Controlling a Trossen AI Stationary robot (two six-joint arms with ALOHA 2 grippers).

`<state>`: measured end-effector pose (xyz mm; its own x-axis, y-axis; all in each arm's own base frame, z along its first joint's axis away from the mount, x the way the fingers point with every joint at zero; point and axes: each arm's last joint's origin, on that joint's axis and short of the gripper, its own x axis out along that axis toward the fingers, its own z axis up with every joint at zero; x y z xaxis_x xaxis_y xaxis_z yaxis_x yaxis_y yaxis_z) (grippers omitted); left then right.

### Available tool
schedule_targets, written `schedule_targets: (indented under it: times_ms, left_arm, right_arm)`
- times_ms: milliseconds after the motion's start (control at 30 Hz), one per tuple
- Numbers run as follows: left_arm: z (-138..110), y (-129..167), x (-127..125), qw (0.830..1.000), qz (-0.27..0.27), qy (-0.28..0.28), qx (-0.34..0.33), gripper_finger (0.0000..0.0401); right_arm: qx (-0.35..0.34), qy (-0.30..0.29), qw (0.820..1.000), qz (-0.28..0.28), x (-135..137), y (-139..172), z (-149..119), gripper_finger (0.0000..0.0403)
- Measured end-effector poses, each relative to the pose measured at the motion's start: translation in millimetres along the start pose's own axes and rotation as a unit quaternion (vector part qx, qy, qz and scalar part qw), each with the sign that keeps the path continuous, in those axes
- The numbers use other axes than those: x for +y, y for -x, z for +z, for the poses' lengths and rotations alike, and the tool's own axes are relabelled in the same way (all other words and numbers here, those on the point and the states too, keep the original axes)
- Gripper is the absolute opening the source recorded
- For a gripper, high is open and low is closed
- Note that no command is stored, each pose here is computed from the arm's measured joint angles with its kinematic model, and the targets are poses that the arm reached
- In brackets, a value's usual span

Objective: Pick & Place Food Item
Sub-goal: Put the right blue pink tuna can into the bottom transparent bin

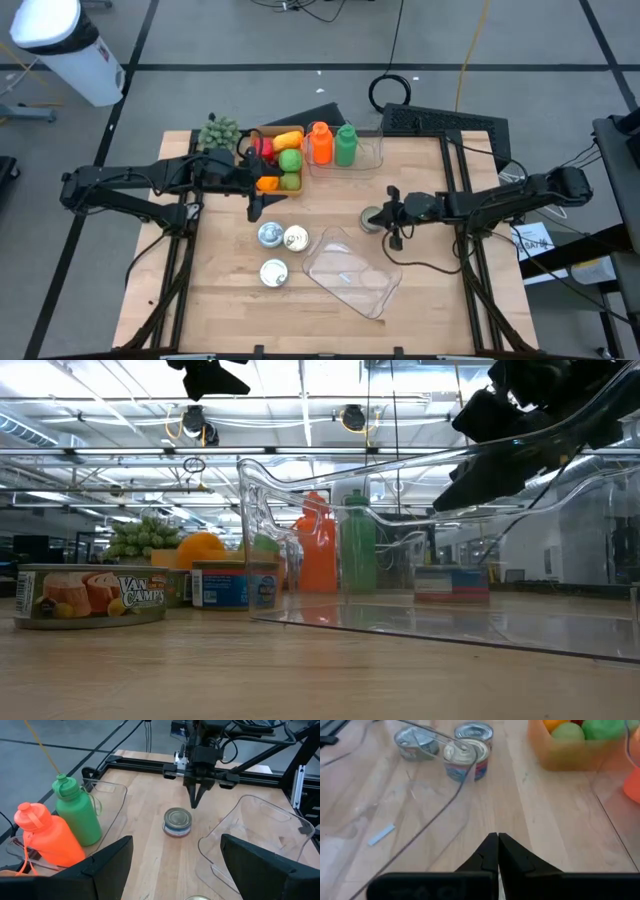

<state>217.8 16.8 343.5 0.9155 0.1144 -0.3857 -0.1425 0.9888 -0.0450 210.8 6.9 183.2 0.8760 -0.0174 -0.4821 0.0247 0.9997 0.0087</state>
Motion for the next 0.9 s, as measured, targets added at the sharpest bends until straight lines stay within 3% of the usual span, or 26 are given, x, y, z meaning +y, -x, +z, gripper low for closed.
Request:
schedule_targets:
  times_ms: [133,233,467,633,733,900]
  left_arm:
    - [0,0,0,1.0,0.0,0.0,0.0,0.031]
    - [0,0,0,1.0,0.0,0.0,0.0,0.031]
    - [0,0,0,1.0,0.0,0.0,0.0,0.031]
    - [0,0,0,1.0,0.0,0.0,-0.001,0.031]
    - [0,0,0,1.0,0.0,-0.002,-0.001,0.031]
    - [0,0,0,1.0,0.0,-0.001,-0.001,0.031]
  right_arm:
    - [0.006,0.002,1.0,-0.026,-2,0,-1,0.0009]
    - [0.003,0.002,1.0,-0.014,-2,5,0,0.0054]
    - [0.006,-0.03,0.999,-0.016,-2,7,1,0.0261]
    - [0.135,-0.09,0.986,-0.048,-11,1,0,0.0385]
    - [0.21,-0.095,0.971,-0.068,-17,-3,2,0.0384]
    - [0.231,-0.055,0.969,-0.068,-25,-17,4,0.0362]
